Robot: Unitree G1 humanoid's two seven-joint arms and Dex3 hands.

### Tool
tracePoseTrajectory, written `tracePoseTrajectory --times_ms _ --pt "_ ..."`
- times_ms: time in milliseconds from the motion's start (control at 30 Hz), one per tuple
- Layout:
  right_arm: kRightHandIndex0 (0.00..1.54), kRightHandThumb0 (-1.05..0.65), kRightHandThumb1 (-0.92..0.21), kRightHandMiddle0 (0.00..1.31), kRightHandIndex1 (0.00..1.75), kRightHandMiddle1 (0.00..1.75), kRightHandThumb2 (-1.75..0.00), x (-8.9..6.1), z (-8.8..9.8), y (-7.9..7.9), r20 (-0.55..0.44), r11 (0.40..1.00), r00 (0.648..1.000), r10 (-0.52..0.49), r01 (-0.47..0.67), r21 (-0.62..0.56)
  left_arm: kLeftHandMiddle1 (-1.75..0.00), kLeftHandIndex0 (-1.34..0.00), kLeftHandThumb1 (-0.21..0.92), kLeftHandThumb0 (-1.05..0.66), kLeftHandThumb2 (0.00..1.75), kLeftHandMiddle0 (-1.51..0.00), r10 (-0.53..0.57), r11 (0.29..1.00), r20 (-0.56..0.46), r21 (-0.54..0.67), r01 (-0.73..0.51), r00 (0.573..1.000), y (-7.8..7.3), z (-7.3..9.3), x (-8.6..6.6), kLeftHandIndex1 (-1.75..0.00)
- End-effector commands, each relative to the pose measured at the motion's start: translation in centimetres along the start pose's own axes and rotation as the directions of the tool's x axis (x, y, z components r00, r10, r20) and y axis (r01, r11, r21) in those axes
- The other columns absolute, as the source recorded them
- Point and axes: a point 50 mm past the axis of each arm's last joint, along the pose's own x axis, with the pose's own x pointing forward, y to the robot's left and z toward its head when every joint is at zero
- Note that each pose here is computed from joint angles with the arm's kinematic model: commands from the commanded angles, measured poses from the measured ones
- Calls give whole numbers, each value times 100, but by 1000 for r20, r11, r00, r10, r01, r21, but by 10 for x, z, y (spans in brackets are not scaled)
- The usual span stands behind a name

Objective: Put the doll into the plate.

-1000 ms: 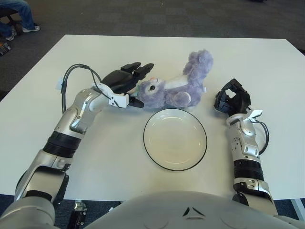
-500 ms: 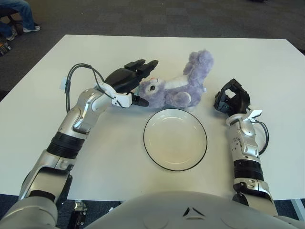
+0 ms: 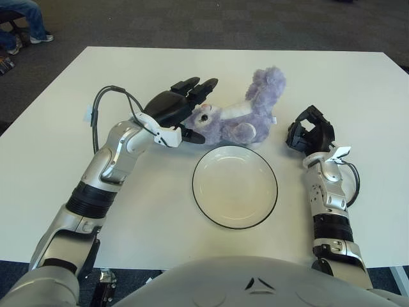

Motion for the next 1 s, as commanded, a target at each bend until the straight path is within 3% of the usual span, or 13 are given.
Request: tracePoseTrajectory --times_ms 0,700,967 --pt "120 -51 -23 68 175 175 -142 0 1 0 6 1000 1000 -1 1 -7 -3 0 92 -93 32 -12 -25 999 8 30 25 1000 -1 2 0 0" --pt "121 -51 -24 68 175 175 -142 0 1 2 4 1000 1000 7 -6 -3 0 0 91 -96 30 -6 -247 955 -53 153 252 968 -10 4 4 0" --pt "121 -51 -24 68 175 175 -141 -1 2 2 4 1000 1000 8 -8 -1 0 0 92 -101 40 -4 -285 935 -35 210 286 958 -14 3 6 0"
